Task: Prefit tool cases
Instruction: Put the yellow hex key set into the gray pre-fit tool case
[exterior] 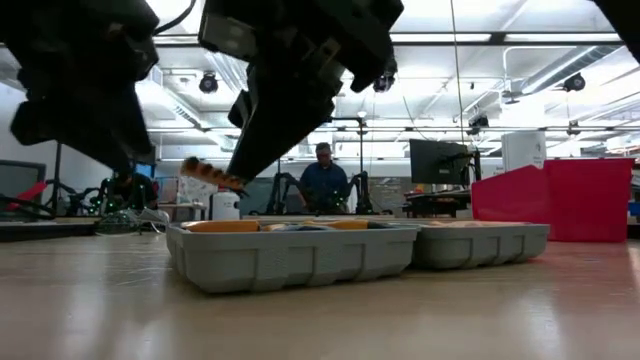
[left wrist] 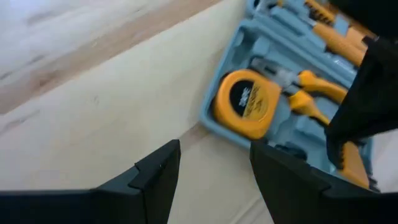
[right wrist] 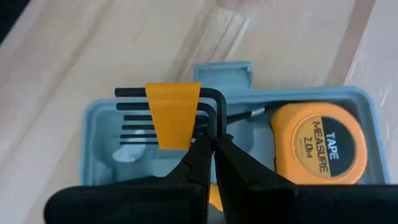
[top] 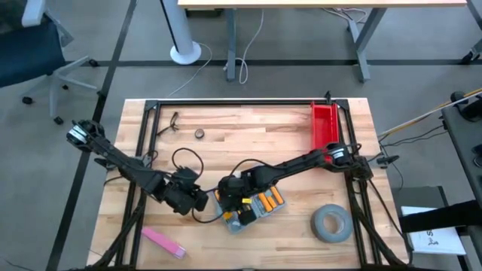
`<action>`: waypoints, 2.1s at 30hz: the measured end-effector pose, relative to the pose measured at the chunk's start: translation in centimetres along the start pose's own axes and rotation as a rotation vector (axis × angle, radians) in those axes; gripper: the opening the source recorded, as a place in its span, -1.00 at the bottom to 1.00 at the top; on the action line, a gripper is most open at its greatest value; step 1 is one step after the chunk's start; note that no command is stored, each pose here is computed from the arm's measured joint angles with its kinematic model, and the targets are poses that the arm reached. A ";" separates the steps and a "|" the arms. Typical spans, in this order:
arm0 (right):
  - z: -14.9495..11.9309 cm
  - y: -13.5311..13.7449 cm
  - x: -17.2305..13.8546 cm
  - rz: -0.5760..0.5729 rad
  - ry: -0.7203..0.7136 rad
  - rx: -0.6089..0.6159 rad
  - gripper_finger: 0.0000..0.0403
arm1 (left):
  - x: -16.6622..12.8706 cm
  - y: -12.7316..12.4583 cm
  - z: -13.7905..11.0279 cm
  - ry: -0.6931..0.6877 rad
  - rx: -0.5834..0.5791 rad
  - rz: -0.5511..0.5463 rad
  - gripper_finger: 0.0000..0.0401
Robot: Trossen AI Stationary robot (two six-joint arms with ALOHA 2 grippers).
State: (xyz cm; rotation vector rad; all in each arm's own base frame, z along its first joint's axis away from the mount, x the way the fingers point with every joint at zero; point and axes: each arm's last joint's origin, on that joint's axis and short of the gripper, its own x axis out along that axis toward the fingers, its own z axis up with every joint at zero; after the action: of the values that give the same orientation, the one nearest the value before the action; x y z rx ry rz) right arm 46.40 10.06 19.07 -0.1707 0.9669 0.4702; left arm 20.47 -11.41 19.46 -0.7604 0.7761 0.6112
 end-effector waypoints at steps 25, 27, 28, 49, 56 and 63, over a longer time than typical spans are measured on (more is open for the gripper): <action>-1.4 -1.1 2.5 -0.105 0.117 -0.021 -0.74 | -0.5 -0.8 -0.9 0.054 -0.035 -0.088 0.02; -1.5 -1.1 2.5 -0.101 0.134 -0.021 -0.59 | -0.5 -0.9 -0.9 0.053 -0.033 -0.094 0.02; -1.6 -1.0 2.5 -0.099 0.143 -0.023 -0.52 | -0.5 -0.9 -0.9 0.053 -0.033 -0.097 0.02; 0.3 1.5 -0.8 -0.024 0.057 0.009 -0.23 | -0.6 -0.9 -1.0 0.057 0.018 -0.097 0.02; 0.5 1.6 0.2 -0.026 0.027 0.007 -0.42 | -2.0 0.0 -0.7 0.061 0.045 -0.081 0.02; 0.1 1.4 1.6 -0.026 0.030 0.008 -0.52 | -3.6 0.6 -0.6 0.052 0.069 -0.101 0.02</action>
State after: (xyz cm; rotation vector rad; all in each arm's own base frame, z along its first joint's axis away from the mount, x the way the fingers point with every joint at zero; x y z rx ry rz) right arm 46.57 11.85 17.94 -0.1829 0.9949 0.4411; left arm 17.74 -12.21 21.80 -0.7502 0.7979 0.4727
